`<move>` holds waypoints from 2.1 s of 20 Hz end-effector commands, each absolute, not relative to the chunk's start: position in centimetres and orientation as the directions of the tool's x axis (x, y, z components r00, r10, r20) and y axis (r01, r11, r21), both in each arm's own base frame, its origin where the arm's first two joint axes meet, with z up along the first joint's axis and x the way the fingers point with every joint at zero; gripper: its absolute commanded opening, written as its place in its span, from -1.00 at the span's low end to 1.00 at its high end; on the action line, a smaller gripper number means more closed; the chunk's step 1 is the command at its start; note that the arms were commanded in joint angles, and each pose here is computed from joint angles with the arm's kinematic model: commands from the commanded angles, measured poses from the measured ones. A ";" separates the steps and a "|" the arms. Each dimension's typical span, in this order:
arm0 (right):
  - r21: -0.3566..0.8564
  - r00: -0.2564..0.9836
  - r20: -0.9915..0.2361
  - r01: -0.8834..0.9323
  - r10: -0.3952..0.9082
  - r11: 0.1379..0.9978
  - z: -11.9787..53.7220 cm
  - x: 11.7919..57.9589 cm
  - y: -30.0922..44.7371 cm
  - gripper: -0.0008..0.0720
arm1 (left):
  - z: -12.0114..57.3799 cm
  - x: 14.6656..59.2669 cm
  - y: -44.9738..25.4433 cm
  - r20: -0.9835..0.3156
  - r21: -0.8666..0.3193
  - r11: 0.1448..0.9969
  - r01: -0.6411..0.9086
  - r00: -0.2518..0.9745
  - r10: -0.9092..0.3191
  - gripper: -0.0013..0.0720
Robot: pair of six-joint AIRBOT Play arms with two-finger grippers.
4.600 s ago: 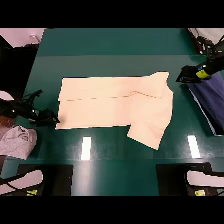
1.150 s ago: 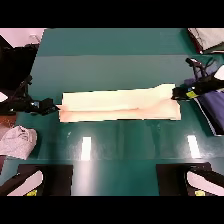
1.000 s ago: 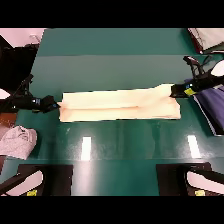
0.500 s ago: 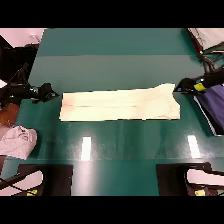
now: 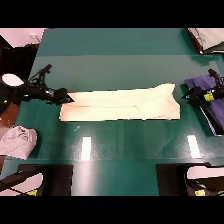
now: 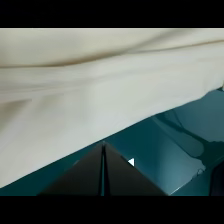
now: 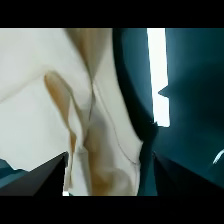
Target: Fold the shirts.
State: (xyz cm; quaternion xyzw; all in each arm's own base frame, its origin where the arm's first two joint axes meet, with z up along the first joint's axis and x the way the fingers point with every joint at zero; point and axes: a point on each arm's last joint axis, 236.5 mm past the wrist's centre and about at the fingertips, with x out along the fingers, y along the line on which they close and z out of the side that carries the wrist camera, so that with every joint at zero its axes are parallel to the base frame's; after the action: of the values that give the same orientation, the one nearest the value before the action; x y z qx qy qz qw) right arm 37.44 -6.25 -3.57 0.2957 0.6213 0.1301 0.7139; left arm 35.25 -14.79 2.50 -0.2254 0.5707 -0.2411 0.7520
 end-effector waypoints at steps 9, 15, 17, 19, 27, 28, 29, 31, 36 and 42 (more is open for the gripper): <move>0.694 0.018 -0.720 0.030 0.694 0.719 -7.4 39.0 -0.5 0.65 | 2.7 33.9 -20.3 -0.743 -0.614 0.768 0.182 0.193 -0.640 -0.90; 0.734 -0.011 -0.679 -0.013 0.734 0.679 -6.9 39.4 2.9 0.54 | 2.7 34.1 -20.2 -0.743 -0.613 0.769 0.180 0.200 -0.639 -0.90; 0.734 -0.028 -0.679 -0.026 0.734 0.679 -6.8 39.2 3.6 0.06 | 2.7 34.1 -20.2 -0.742 -0.614 0.769 0.180 0.200 -0.639 -0.90; 0.736 -0.030 -0.677 -0.026 0.736 0.676 -6.8 39.2 3.6 -0.24 | 2.7 34.0 -20.2 -0.743 -0.614 0.769 0.180 0.199 -0.639 -0.90; 0.710 0.039 -0.697 -0.104 0.716 0.696 -3.0 39.6 3.2 -0.93 | 3.4 36.5 -21.3 -0.723 -0.622 0.771 0.138 0.277 -0.633 -0.91; 0.702 0.052 -0.702 -0.115 0.710 0.702 -2.1 39.7 3.4 -0.93 | 3.6 36.9 -22.2 -0.721 -0.621 0.768 0.157 0.269 -0.638 -0.91; 0.694 0.063 -0.707 -0.126 0.704 0.708 -1.0 39.7 3.8 -0.93 | 3.5 37.4 -23.5 -0.721 -0.621 0.764 0.178 0.254 -0.645 -0.91; 0.679 0.090 -0.715 -0.151 0.694 0.719 1.3 39.5 4.7 -0.93 | 2.8 38.5 -26.2 -0.722 -0.621 0.753 0.218 0.216 -0.657 -0.91; 0.627 0.120 -0.725 -0.293 0.678 0.722 9.5 40.0 9.2 -0.93 | -1.3 39.7 -34.2 -0.736 -0.621 0.723 0.303 0.093 -0.671 -0.91; 0.539 0.173 -0.697 -0.513 0.696 0.668 18.2 40.1 18.0 -0.93 | -6.1 39.8 -38.3 -0.753 -0.618 0.719 0.318 0.024 -0.658 -0.90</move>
State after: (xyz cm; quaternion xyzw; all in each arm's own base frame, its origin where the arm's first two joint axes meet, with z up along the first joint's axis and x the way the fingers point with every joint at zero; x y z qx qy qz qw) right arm 40.79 14.13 14.59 0.1158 0.5316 0.3709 0.7526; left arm 39.55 -36.68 -4.15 -0.1455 0.6003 -0.3455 0.7064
